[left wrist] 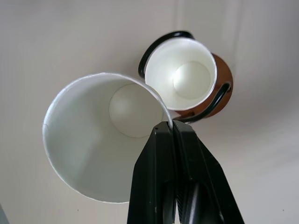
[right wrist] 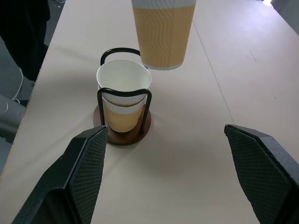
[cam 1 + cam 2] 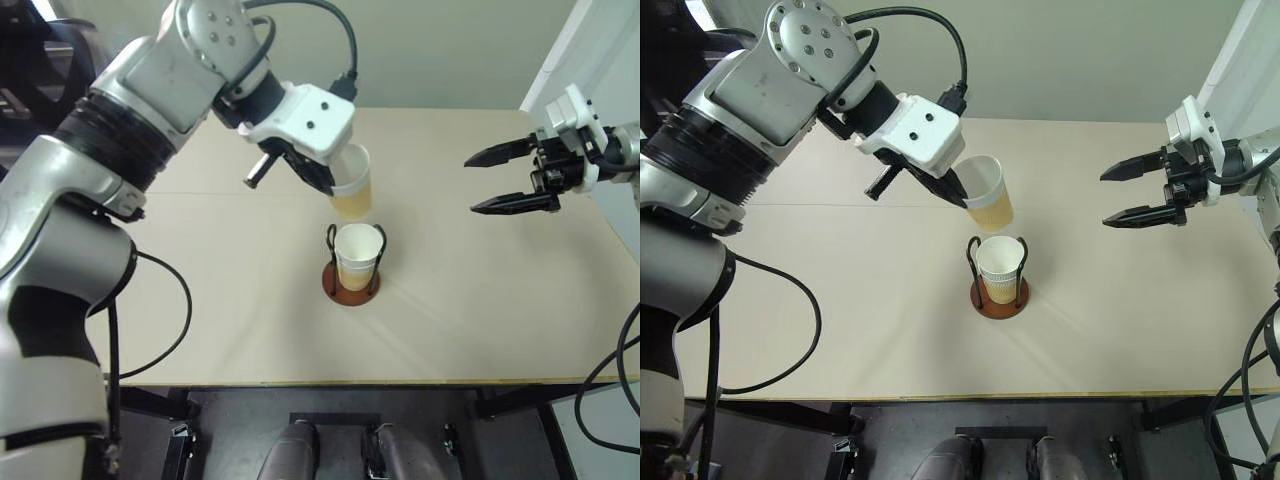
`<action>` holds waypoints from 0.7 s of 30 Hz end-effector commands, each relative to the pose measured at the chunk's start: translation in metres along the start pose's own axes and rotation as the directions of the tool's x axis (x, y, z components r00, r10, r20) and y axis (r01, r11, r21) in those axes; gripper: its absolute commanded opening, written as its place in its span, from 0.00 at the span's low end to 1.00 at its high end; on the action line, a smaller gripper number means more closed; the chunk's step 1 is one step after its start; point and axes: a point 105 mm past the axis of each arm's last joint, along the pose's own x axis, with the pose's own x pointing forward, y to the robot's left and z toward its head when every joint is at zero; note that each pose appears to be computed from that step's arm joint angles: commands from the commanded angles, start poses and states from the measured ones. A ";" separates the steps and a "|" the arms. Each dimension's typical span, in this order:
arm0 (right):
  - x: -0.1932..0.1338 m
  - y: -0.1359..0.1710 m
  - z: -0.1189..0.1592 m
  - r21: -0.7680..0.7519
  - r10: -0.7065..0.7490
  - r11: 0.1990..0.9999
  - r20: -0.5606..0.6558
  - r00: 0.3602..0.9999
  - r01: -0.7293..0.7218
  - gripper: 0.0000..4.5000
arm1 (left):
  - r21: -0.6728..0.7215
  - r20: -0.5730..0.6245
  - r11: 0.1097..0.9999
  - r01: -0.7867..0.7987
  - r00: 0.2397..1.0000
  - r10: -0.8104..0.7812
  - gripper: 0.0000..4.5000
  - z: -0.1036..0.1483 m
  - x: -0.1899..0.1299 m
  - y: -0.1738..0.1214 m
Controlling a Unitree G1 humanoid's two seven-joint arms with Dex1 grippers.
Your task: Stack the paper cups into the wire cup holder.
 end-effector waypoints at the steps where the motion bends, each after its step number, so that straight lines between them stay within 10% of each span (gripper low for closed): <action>1: 0.000 -0.003 0.011 -0.049 0.002 0.999 0.011 1.000 -0.001 0.90 | 0.034 0.018 0.999 0.009 1.000 -0.009 0.01 0.016 -0.010 0.001; 21: 0.019 -0.005 0.020 -0.085 0.044 0.996 0.056 0.997 -0.039 0.90 | -0.013 0.028 0.997 0.070 0.997 -0.069 0.01 0.012 0.001 -0.017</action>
